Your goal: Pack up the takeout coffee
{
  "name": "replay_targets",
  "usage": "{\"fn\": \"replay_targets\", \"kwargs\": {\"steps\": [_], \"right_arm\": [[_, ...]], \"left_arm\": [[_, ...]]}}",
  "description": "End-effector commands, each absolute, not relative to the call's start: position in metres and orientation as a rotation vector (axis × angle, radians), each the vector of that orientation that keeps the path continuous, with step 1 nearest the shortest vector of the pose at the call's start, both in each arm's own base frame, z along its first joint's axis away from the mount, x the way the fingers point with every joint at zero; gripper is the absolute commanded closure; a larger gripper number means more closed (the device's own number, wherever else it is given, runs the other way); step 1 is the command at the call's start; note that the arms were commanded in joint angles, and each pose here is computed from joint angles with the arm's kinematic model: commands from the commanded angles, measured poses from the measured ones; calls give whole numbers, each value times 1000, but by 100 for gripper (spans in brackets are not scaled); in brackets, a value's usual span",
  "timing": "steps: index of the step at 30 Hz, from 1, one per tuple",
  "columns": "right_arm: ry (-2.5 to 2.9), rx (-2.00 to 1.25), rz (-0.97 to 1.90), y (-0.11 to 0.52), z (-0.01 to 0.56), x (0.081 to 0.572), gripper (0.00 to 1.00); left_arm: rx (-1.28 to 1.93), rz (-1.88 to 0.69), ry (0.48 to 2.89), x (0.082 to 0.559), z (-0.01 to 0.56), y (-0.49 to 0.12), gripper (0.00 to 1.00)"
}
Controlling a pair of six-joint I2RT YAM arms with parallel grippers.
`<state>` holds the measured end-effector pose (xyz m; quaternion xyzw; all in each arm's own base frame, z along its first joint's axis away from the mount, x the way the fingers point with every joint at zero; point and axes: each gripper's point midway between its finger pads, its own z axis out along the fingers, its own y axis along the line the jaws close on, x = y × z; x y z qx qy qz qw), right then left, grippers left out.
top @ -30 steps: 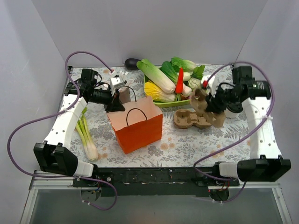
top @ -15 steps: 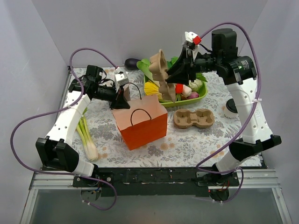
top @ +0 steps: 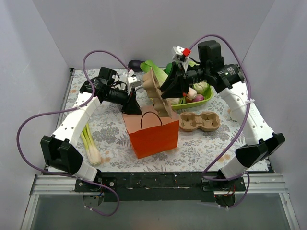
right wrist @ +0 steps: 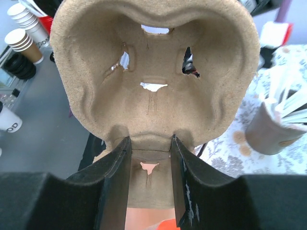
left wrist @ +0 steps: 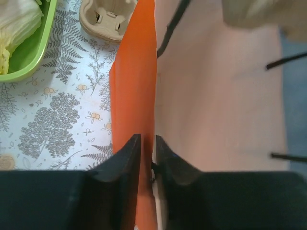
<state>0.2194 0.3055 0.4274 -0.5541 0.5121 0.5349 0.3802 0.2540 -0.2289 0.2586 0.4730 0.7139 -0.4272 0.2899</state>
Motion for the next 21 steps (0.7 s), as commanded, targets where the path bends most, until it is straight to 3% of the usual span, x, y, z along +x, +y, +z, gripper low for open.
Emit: {"fn": "replay_targets", "kwargs": {"steps": [1, 4, 7, 21], "right_arm": [[1231, -1478, 1329, 304, 424, 196, 99], [1233, -1488, 1327, 309, 415, 201, 99], [1235, -1498, 1337, 316, 410, 205, 99], [1246, -1621, 1252, 331, 373, 204, 99]], "left_arm": [[1242, -1154, 1813, 252, 284, -234, 71], [1192, -1141, 1789, 257, 299, -236, 49], [1110, -1108, 1754, 265, 325, -237, 39], [543, -531, 1747, 332, 412, -163, 26]]}}
